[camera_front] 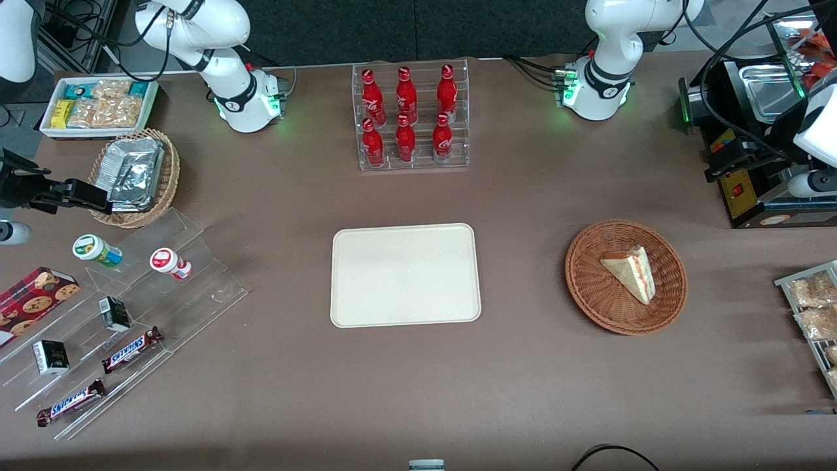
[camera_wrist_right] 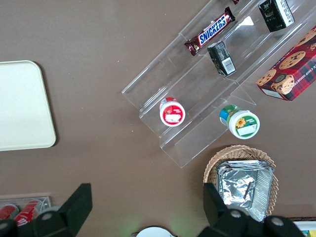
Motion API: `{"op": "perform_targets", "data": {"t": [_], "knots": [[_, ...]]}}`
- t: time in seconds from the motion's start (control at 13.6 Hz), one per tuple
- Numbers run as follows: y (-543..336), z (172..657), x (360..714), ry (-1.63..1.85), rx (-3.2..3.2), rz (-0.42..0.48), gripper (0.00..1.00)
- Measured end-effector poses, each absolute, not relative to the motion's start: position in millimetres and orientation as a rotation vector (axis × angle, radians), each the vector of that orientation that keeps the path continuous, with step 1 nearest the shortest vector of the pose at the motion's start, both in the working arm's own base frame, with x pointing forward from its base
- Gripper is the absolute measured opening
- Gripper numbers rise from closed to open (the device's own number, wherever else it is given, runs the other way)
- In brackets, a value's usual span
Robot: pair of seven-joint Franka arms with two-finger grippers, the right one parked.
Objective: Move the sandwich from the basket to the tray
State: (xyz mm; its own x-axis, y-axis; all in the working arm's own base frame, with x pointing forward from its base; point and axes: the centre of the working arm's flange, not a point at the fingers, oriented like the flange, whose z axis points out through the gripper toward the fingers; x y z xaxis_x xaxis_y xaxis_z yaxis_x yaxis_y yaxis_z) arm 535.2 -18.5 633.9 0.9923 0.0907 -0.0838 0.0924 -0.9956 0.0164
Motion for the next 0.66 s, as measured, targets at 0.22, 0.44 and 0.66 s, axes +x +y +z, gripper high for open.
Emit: {"op": "perform_targets", "data": {"t": [0.22,0.44,0.66], "knots": [[-22,634,535,0.132,3.116,-0.133,1.00],[-23,628,538,0.143,3.116,-0.149,1.00],[-20,597,557,0.282,3.107,-0.198,1.00]]}}
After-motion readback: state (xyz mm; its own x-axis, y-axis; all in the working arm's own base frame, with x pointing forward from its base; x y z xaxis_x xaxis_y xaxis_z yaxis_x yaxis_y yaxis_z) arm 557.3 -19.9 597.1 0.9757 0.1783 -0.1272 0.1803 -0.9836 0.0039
